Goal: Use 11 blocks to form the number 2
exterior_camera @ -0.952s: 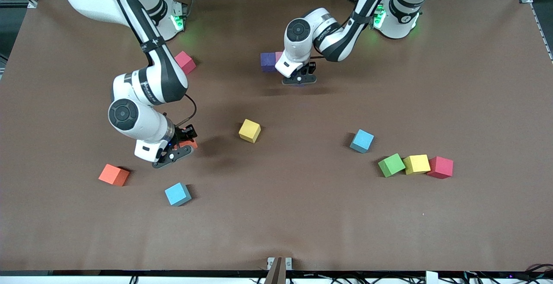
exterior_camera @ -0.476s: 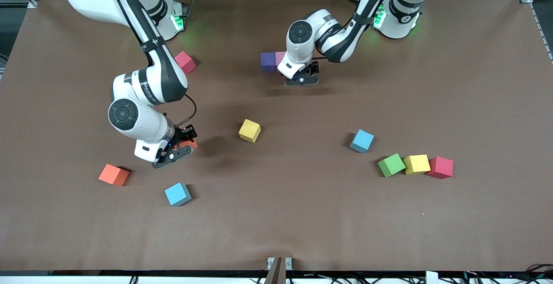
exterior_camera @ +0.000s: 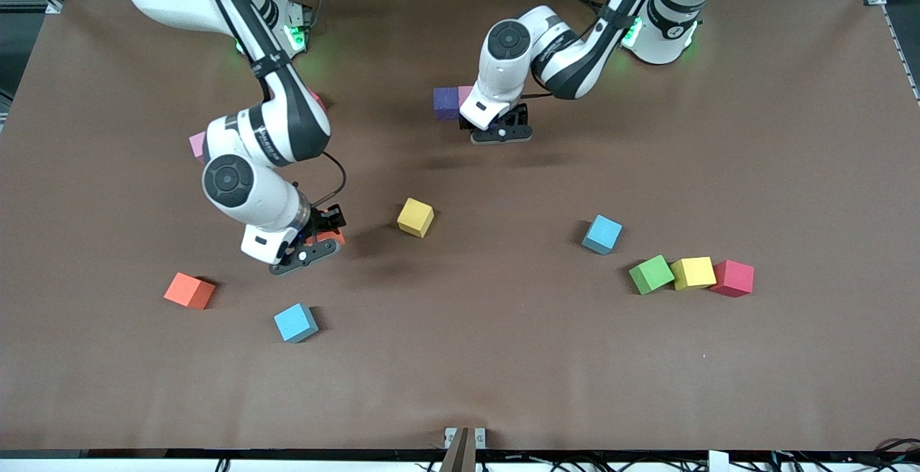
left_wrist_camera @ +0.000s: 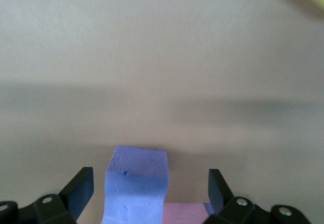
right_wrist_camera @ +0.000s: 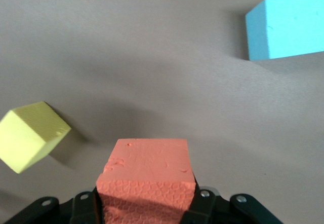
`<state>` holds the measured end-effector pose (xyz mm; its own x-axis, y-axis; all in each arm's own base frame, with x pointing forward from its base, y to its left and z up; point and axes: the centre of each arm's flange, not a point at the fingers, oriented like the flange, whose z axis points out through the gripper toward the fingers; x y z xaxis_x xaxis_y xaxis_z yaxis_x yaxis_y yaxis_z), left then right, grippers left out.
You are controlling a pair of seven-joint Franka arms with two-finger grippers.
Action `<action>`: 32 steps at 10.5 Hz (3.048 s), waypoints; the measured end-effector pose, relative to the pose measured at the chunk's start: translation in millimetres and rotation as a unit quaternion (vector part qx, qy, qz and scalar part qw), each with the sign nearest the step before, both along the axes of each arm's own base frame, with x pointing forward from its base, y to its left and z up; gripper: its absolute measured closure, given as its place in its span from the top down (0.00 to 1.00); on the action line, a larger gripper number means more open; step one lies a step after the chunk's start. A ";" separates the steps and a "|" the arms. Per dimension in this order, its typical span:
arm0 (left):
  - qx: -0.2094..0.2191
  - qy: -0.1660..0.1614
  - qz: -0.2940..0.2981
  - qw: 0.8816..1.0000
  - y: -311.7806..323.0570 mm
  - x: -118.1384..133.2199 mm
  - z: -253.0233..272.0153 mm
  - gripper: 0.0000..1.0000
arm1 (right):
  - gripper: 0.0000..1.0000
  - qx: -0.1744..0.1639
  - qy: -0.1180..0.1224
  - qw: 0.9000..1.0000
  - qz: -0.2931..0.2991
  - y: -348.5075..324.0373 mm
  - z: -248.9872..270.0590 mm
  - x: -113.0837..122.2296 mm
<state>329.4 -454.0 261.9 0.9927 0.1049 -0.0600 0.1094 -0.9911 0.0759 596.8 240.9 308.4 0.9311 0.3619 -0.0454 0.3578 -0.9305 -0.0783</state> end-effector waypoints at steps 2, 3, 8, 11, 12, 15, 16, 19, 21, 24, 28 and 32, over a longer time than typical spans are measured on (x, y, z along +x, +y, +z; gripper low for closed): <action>-0.018 -0.019 0.017 1.000 10.7 18.8 28.8 1.00 | 0.56 0.001 -0.001 1.000 -0.018 17.2 3.4 -4.8; -0.024 -0.026 0.029 0.999 19.1 31.4 38.8 1.00 | 0.56 0.008 0.002 1.000 -0.025 24.3 3.8 -7.2; -0.045 -0.072 0.052 0.995 108.5 145.0 74.9 1.00 | 0.56 0.008 0.021 0.997 -0.069 134.6 -15.6 -50.6; -0.035 -0.072 0.094 0.992 188.8 196.6 64.3 1.00 | 0.56 -0.003 0.026 0.997 -0.074 223.6 -37.1 -97.2; -0.028 -0.061 0.111 0.992 207.8 204.6 58.0 1.00 | 0.56 -0.008 0.029 0.997 -0.071 245.7 -48.6 -112.8; -0.011 -0.028 0.148 0.989 248.9 221.0 57.1 1.00 | 0.56 -0.027 0.038 0.995 -0.088 287.2 -77.1 -153.3; -0.008 -0.021 0.165 0.986 257.3 225.1 59.8 1.00 | 0.56 -0.030 0.039 0.994 -0.093 300.1 -80.8 -166.6; 0.005 0.012 0.268 0.963 260.7 224.0 53.1 1.00 | 0.56 -0.022 0.031 0.995 -0.097 338.6 -89.0 -199.6; 0.013 0.029 0.309 0.950 261.3 223.9 35.7 1.00 | 0.56 -0.017 0.025 0.995 -0.091 354.0 -98.6 -213.4; 0.020 0.041 0.333 0.942 269.5 227.4 20.8 1.00 | 0.56 -0.013 0.024 0.996 -0.089 360.9 -99.7 -217.5; -0.006 0.050 0.361 0.931 265.8 232.8 28.1 1.00 | 0.56 -0.012 0.027 0.995 -0.095 366.7 -98.9 -225.8; -0.009 0.054 0.368 0.928 263.6 239.9 15.1 1.00 | 0.56 -0.014 0.027 0.995 -0.095 368.7 -99.1 -229.6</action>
<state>569.3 -190.4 277.0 0.6409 0.7502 -0.1629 0.7641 -0.6439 0.0408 367.2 609.6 209.3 0.9785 0.1773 -0.1054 0.1709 -0.9830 -0.0668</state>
